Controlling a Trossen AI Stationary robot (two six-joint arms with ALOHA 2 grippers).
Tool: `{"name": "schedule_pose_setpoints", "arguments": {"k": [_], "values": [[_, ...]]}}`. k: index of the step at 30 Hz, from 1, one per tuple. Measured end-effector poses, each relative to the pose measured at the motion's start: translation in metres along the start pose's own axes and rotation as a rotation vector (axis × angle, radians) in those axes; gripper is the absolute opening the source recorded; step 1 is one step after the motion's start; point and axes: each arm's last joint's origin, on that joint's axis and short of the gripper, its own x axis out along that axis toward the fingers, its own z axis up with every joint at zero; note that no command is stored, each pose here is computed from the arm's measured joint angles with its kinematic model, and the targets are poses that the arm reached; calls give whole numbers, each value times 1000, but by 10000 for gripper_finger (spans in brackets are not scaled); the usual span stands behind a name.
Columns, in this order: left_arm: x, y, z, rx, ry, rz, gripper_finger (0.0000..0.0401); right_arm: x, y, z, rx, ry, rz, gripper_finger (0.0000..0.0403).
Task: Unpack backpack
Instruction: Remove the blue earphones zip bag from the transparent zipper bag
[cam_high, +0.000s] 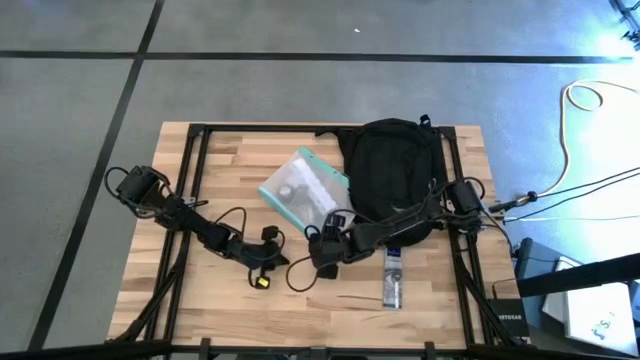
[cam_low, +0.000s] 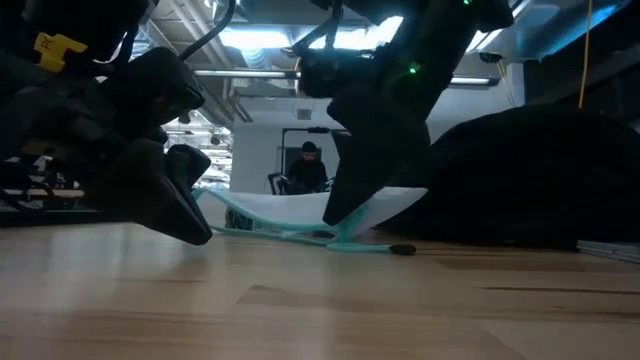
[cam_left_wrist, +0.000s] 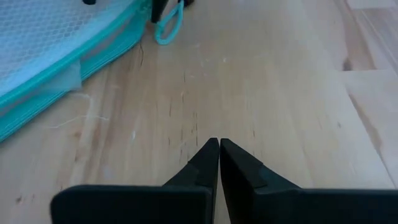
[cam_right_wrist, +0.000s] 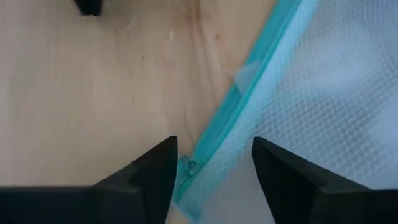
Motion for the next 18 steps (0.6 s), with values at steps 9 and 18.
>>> {"name": "schedule_pose_setpoints", "arguments": {"k": [9,18], "values": [[0,0,0,-2,0,0,0,26,-10,-5,57,57,-32,186],[0,0,0,-2,2,3,0,32,-10,-6,37,67,-24,89]]}}
